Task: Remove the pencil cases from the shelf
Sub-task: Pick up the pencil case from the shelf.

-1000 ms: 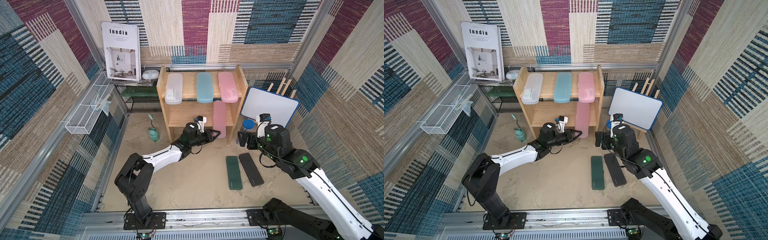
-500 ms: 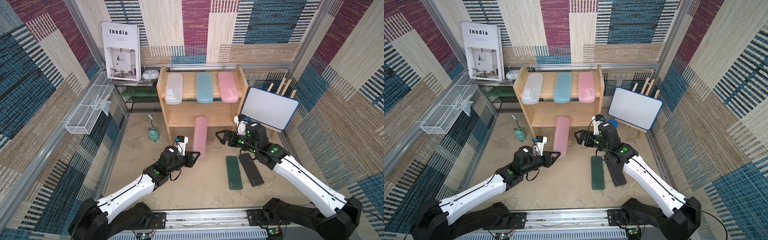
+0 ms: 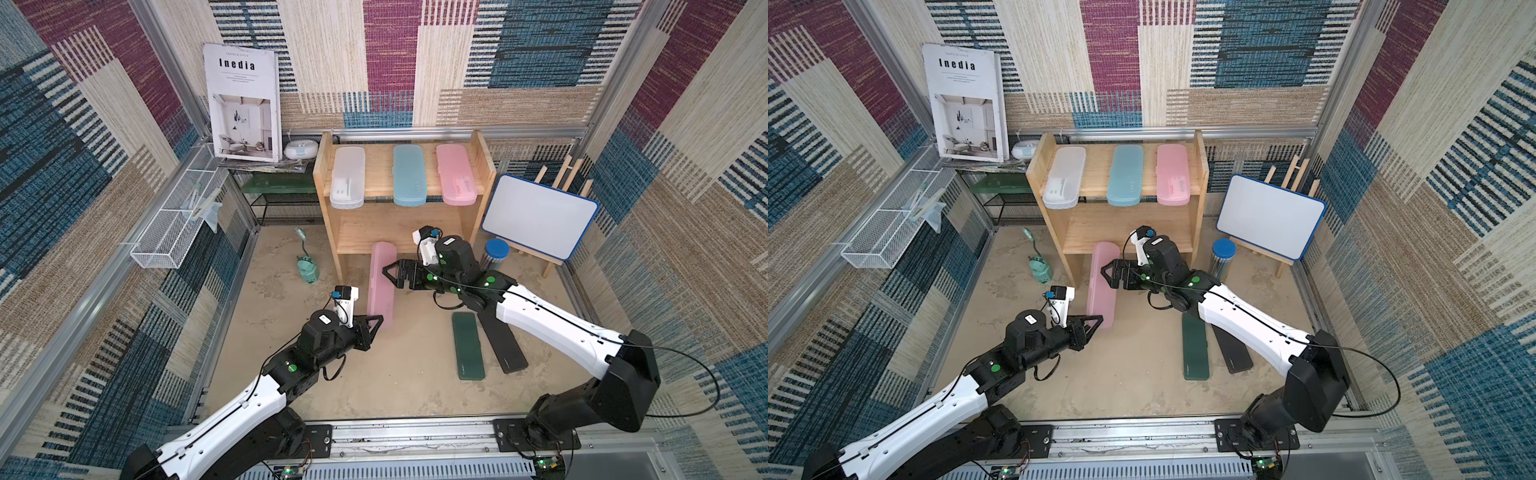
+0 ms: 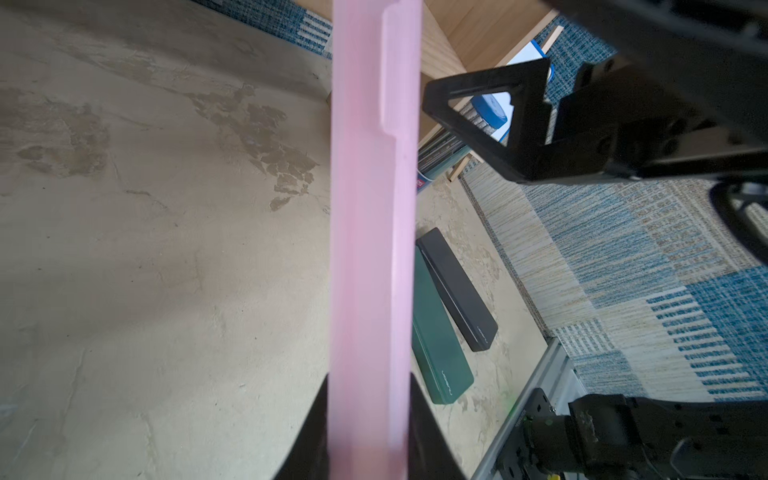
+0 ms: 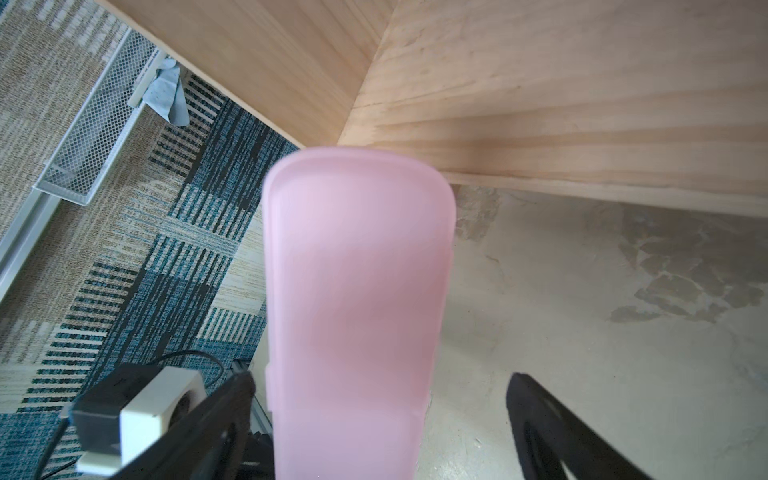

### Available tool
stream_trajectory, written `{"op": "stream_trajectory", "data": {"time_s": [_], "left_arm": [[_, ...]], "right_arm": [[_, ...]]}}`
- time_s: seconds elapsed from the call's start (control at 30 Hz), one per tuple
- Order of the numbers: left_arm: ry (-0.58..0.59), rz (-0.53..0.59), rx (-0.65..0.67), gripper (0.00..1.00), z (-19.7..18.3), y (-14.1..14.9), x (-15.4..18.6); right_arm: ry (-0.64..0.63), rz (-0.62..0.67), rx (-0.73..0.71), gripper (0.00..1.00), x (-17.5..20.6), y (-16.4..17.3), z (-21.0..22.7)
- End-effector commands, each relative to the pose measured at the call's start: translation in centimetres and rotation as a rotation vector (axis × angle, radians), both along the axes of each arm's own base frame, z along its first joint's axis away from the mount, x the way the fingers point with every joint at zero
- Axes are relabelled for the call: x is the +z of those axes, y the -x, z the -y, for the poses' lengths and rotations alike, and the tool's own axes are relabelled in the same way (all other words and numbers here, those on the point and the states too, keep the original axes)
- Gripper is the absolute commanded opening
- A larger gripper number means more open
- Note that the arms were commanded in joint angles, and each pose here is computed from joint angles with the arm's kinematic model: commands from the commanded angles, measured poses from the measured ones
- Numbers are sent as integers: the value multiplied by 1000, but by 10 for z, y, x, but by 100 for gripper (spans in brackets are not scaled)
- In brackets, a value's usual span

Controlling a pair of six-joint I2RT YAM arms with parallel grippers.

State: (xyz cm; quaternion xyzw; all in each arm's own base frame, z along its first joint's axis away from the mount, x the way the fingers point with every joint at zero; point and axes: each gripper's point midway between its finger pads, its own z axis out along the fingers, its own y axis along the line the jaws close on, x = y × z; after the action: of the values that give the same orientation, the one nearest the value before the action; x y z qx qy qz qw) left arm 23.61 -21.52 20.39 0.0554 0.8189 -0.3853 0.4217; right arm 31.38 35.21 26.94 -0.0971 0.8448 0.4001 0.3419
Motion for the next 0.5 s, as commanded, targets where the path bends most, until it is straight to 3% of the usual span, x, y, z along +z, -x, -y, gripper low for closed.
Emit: {"op": "stream_trajectory", "data": {"time_s": [0.0, 0.47], "left_arm": [[-22, 27, 5, 19, -4, 0, 4], [-51, 45, -4, 20, -9, 5, 6]], "right_arm": [[17, 22, 19, 99, -1, -2, -14], [50, -23, 89, 99, -25, 11, -54]]}}
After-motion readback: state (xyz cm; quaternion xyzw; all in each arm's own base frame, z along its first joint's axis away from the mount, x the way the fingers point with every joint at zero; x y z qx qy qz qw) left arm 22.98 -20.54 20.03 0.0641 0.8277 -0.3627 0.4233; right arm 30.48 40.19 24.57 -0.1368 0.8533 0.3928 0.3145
